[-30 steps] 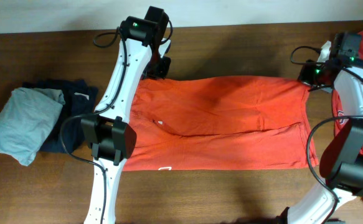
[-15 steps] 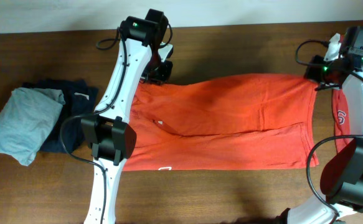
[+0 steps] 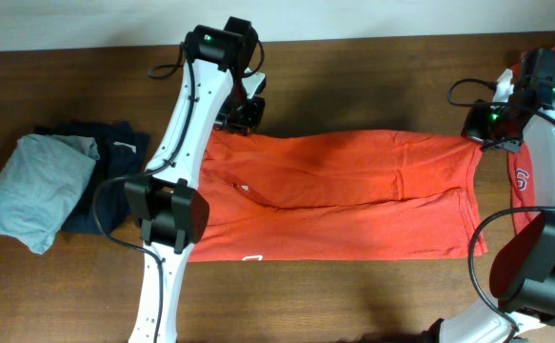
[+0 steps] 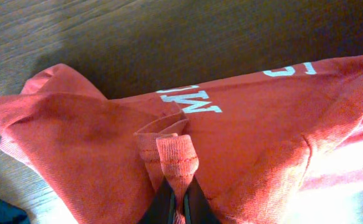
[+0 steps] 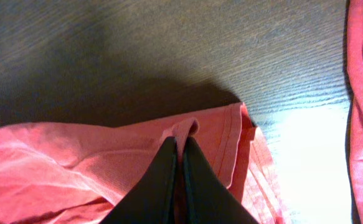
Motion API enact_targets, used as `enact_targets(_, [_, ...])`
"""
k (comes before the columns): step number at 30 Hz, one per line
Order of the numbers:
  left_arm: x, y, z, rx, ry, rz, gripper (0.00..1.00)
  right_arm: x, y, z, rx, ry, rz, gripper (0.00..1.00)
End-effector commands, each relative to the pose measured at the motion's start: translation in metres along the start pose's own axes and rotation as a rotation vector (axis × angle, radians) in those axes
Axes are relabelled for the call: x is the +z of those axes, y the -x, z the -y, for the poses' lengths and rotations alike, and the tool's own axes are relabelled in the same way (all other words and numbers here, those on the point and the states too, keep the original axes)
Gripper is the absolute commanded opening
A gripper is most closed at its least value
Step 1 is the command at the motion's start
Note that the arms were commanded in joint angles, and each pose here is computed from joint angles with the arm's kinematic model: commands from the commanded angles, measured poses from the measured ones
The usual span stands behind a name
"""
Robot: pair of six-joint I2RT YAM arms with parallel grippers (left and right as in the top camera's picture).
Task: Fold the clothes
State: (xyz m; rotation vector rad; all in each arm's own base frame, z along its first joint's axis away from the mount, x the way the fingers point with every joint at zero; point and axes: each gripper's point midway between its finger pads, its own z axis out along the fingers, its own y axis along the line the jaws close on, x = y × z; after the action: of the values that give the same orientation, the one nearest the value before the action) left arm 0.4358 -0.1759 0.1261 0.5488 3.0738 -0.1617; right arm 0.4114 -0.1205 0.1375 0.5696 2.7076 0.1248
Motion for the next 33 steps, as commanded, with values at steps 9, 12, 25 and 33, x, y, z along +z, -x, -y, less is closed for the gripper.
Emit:
enact_targets(9, [-0.029,0.036,-0.018,0.021,0.189,0.198,0.01,-0.011,0.018,-0.001,-0.016,0.0,0.089,0.04])
enact_targets(12, [-0.035,0.044,-0.022,0.018,0.282,0.238,0.01,-0.011,0.018,-0.001,-0.016,0.004,0.088,0.04])
enact_targets(25, [-0.055,0.081,-0.006,0.015,0.312,0.421,0.01,-0.011,0.016,-0.013,-0.02,0.072,0.08,0.04])
enact_targets(33, [-0.091,0.053,-0.003,-0.004,0.302,0.416,0.01,-0.011,0.016,-0.013,-0.02,0.072,0.08,0.04])
